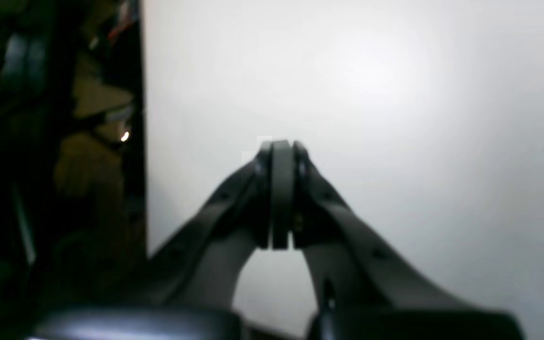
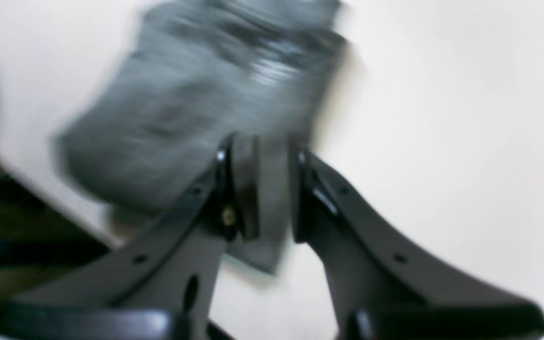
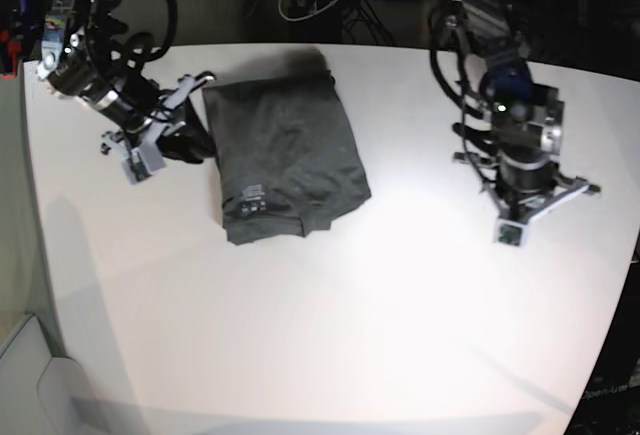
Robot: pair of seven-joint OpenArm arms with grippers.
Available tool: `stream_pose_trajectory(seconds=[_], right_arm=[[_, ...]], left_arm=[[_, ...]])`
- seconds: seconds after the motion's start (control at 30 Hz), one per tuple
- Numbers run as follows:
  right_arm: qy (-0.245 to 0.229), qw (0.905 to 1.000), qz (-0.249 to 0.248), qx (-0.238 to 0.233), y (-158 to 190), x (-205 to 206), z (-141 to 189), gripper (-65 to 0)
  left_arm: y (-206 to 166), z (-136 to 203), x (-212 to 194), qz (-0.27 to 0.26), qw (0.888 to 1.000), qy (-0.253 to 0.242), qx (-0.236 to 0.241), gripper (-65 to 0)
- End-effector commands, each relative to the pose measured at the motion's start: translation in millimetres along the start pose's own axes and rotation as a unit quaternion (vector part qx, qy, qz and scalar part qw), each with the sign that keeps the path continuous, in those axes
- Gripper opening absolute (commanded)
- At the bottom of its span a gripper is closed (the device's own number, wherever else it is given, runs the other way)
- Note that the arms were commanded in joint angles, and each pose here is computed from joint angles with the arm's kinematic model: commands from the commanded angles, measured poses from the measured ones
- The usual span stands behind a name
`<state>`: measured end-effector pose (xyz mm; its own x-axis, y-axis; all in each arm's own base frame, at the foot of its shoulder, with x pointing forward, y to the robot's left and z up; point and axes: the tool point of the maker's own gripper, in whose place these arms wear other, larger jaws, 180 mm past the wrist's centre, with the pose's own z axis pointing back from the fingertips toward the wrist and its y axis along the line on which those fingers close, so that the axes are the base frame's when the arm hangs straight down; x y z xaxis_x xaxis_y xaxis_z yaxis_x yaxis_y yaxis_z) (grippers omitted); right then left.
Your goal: Layout the t-shirt on the table in an organized manner, then fold the t-shirt properly
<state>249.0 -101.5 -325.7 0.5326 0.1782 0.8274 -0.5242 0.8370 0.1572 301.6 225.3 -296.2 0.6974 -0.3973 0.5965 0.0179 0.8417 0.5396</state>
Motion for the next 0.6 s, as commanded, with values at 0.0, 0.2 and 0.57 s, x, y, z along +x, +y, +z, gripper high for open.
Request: stream_pose_trajectory(seconds=[0.0,0.2,0.57], right_arm=[[-0.023,0.9995,0.007,0.020,12,13,-3,-55.4],[-0.015,0.9926,0.016,0.120,69,10,-39,-55.6],[-0.012,0.9871,-0.072,0.143,76,-26,-68,-55.5]], left_arm=[[22,0,-10,0.002,1.000,0.008,0.028,-64.9],[104,12,-99,-0.013,0.988,0.103,0.115,-64.9],[167,44,-168,0.025,0.974,0.157,0.160,-64.9]])
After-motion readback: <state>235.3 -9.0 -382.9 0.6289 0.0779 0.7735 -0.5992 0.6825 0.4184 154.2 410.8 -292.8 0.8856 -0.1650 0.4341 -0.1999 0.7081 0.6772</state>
